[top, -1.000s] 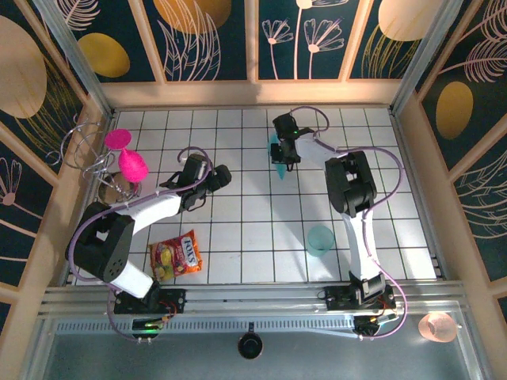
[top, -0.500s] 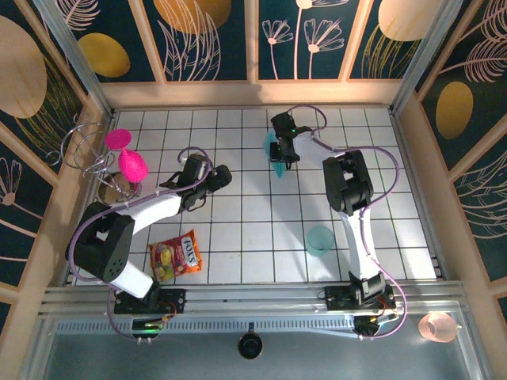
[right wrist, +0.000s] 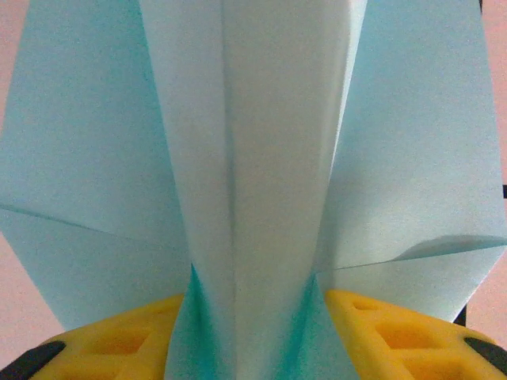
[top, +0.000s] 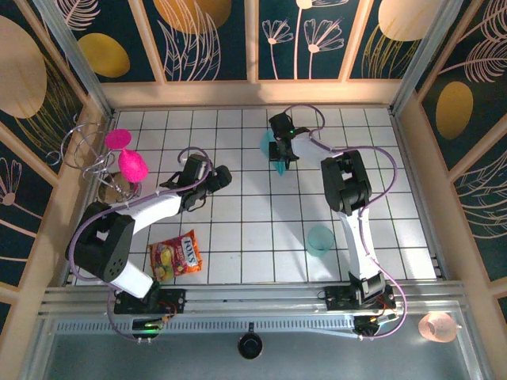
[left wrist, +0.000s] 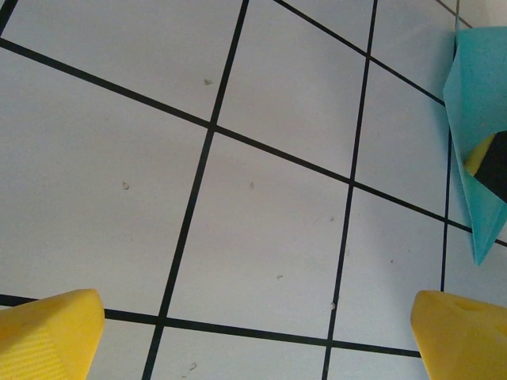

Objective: Fold a paper plane with a square sheet of paper (pick it up from the middle)
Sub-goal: Move the paper plane to the top-center of the table.

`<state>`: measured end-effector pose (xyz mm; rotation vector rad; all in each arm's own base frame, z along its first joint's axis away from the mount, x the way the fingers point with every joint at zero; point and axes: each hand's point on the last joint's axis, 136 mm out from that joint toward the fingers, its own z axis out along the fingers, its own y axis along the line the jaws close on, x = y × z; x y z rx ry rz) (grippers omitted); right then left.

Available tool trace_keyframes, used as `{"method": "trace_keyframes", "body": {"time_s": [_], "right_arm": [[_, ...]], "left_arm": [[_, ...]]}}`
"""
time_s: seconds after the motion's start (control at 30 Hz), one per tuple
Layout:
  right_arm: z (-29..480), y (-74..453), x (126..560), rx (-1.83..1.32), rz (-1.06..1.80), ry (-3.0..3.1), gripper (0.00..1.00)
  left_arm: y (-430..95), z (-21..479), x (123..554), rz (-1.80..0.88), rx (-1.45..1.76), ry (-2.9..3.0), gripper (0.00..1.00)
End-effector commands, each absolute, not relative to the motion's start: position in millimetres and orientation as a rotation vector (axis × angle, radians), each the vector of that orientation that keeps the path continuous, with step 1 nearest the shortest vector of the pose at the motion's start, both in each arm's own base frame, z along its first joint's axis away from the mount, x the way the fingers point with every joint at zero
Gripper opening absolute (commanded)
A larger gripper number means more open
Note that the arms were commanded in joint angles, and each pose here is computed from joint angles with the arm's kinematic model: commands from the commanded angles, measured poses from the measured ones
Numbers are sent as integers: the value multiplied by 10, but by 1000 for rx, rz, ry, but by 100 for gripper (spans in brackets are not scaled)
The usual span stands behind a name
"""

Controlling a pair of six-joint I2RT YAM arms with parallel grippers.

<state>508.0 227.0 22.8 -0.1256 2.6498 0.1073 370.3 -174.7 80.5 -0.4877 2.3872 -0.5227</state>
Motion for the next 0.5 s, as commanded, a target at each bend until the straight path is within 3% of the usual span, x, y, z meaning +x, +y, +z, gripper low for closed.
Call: {"method": "trace_keyframes", "body": {"time_s": [0.0, 0.13, 0.27, 0.47], "right_arm": [[238, 2195, 5029, -97, 82, 2677, 46], [924, 2236, 5137, -41, 194, 2542, 47], [1541, 2117, 5144, 67, 362, 2434, 55], [2259, 1506, 4937, 236, 379, 2186, 67]], "left_arm": [[-1730, 927, 3771, -501, -464, 2376, 99], [-1679, 1188, 3861, -471, -443, 2305, 99], [-1572, 1523, 3943, -420, -399, 2185, 99], [-1228, 1969, 3948, -244, -351, 1970, 99]]}}
